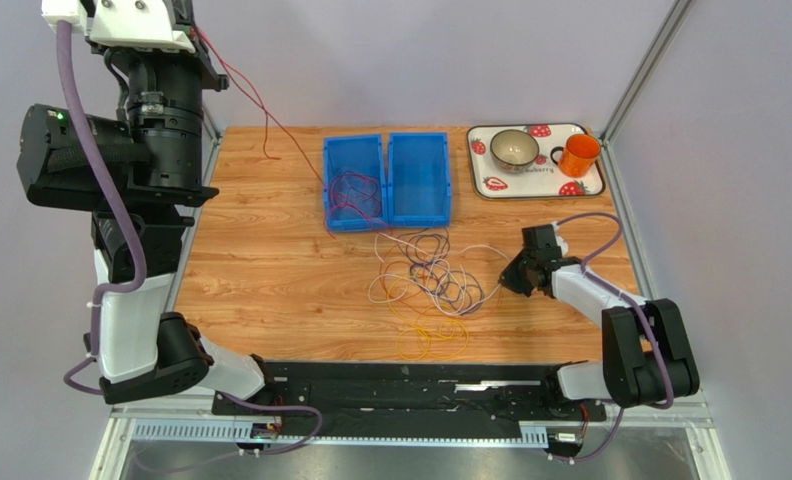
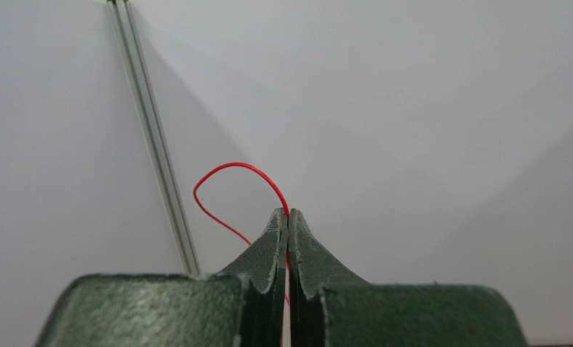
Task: Untangle the cables
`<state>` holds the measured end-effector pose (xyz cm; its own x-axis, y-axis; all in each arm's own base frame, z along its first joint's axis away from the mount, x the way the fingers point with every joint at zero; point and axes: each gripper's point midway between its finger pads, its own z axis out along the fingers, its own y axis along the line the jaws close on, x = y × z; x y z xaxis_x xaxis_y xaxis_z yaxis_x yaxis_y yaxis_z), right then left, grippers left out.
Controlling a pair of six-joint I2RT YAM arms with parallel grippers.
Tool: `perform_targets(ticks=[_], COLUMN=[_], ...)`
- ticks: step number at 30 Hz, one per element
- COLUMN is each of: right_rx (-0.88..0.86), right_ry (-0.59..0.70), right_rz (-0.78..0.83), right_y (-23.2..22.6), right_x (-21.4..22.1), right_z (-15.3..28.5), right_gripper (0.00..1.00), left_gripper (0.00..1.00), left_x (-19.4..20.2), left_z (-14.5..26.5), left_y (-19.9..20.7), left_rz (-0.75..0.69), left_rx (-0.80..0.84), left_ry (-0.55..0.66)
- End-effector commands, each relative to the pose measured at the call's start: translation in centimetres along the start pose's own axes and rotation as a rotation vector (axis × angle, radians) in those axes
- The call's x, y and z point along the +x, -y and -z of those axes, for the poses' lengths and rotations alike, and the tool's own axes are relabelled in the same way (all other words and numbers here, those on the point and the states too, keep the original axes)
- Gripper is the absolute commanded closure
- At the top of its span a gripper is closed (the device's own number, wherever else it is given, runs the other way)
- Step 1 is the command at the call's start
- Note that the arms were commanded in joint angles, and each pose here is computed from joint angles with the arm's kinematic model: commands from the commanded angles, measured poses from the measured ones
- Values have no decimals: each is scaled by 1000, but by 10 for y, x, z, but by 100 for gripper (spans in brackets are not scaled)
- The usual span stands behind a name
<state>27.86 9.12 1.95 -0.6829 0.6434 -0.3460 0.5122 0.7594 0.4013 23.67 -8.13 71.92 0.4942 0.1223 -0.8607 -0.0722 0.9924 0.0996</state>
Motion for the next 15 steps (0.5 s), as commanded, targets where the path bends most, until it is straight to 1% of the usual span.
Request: perform_targets(ticks=[1,4,5,6,7,8,9,10,11,12,13,14,15], right_rx=[61,90,94,56,39,-15,-59,-84,-76,-92,-96,-91,-110], right_ry=[58,95,106,79,65,68,40,37,21,43,42,34,49], right_rz=[-161,-260,-276,-285,-245,-207,-156,-100,-30,38,74,106,145], right_y=[26,45,48,42,39,23,8,-3,-6,-24,-29,-30,-41], right_x=[-35,-56,-62,-63,-63,-73,-67,-67,-61,-59,-55,-49,-47], right_z=[2,3,1,1,1,2,4,8,11,20,24,29,37], right_gripper=[100,100,100,100,97,91,78,53,45,36,27,26,25], left_gripper=[100,100,100,100,100,100,100,100,100,100,100,100,100], left_x=[-5,2,2,6,14,19,25,41,50,58,81,92,104], left_z=[4,5,7,7,7,7,7,7,8,9,12,14,16], left_y=[-25,-23,-25,-22,-15,-9,-2,15,23,33,52,64,76], left_rz=[-23,-32,-14,-13,-4,0,4,12,19,29,11,53,63], left_rx=[-66,-62,-65,-57,-44,-29,-9,23,42,62,101,118,139], left_ry=[4,-8,-10,-16,-31,-44,-54,-96,-116,-134,-180,-204,-229])
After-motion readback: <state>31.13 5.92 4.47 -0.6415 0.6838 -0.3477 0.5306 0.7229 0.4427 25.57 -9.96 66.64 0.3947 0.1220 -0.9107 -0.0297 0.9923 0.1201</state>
